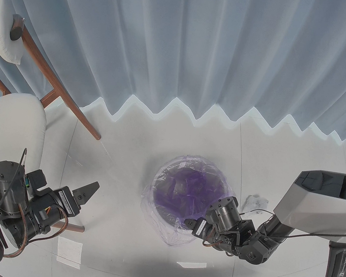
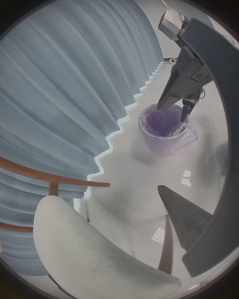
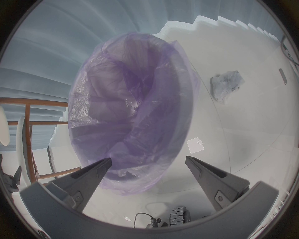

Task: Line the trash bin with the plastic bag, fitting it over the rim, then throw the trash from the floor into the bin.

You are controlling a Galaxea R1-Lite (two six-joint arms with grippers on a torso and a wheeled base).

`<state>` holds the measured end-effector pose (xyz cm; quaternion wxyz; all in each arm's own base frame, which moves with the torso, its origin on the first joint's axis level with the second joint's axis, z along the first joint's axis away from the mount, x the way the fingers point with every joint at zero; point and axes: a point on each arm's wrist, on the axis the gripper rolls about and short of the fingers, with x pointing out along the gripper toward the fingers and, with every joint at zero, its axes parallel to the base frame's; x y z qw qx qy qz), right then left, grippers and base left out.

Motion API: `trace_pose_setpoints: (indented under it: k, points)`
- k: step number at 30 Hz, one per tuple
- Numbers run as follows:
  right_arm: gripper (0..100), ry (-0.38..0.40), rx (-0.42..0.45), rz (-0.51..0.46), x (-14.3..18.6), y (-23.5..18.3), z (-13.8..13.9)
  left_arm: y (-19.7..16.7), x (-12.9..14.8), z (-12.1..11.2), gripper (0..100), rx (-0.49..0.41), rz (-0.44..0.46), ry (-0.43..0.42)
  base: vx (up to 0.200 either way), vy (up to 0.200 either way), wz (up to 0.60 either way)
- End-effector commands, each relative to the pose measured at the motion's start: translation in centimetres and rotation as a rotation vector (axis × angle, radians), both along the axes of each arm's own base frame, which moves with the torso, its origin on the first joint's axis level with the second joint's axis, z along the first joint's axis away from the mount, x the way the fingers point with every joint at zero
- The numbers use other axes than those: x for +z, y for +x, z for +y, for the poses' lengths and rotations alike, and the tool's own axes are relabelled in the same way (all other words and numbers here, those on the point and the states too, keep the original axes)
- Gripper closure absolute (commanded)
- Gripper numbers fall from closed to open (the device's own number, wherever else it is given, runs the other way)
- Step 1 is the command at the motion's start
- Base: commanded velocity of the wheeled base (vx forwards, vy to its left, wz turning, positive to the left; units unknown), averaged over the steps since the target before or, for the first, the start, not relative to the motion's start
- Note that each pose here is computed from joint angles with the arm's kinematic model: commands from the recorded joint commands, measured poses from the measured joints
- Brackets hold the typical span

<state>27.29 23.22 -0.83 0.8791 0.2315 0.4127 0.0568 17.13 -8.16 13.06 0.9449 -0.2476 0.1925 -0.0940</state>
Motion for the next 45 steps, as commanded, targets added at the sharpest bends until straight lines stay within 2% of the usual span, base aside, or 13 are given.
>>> trace_pose_setpoints:
  k: [1, 6, 7, 11, 17, 18, 20, 24, 25, 27, 30, 39, 45]
  points:
    - [0, 0.003, -0.011, -0.009, -0.2, 1.1, 0.6, 0.0, 0.0, 0.0, 0, 0.002, -0.003, -0.001, 0.0, 0.0, 0.0]
    - [0, -0.021, -0.046, -0.026, 0.0, 1.5, 0.5, -0.1, 0.0, 0.1, 0, 0.004, -0.009, 0.0, 0.0, 0.0, 0.0]
    - [100, -0.024, -0.048, -0.026, 0.0, 1.5, 0.5, -0.1, -0.1, 0.1, 0, 0.004, -0.006, 0.002, 0.0, 0.0, 0.0]
    - [100, -0.051, -0.057, -0.015, -0.2, 1.2, 0.0, -0.3, -0.3, 0.2, 0, 0.004, 0.001, 0.004, 0.0, 0.0, 0.0]
    - [100, -0.11, -0.032, -0.101, 2.0, 1.7, -1.0, -0.3, -0.4, 0.2, 0, 0.006, 0.007, 0.007, 0.0, 0.0, 0.0]
    - [100, -0.158, 0.0, -0.156, 3.3, 2.6, -2.2, -0.4, -0.4, 0.2, 0, 0.004, 0.006, 0.008, 0.0, 0.0, 0.0]
    - [100, -0.177, 0.025, -0.188, 4.2, 3.2, -3.0, -0.4, -0.4, 0.2, 0, 0.004, 0.006, 0.008, 0.0, 0.0, 0.0]
    - [100, -0.237, 0.231, -0.272, 6.2, 4.8, -5.9, -0.3, -0.5, 0.2, 0, 0.004, 0.011, 0.008, 0.0, 0.0, 0.0]
    - [100, -0.237, 0.231, -0.272, 6.2, 4.8, -5.9, -0.3, -0.5, 0.2, 0, 0.004, 0.011, 0.008, 0.0, 0.0, 0.0]
    - [100, -0.301, 0.377, -0.325, 6.4, 6.0, -7.5, -0.2, -0.5, 0.2, 0, 0.003, 0.011, 0.013, 0.0, 0.0, 0.0]
    - [100, -0.301, 0.477, -0.377, 6.7, 7.0, -7.6, -0.4, -0.6, 0.2, 0, 0.001, 0.014, 0.021, 0.0, 0.0, 0.0]
    - [100, -0.267, 0.455, -0.387, 5.2, 10.3, -8.0, -1.7, -2.2, 0.9, 0, -0.017, 0.08, 0.04, 0.0, 0.0, 0.0]
    - [100, -0.251, 0.431, -0.461, 3.5, 11.7, -7.7, -1.5, -2.3, 0.8, 0, -0.021, 0.086, 0.042, 0.0, 0.0, 0.0]
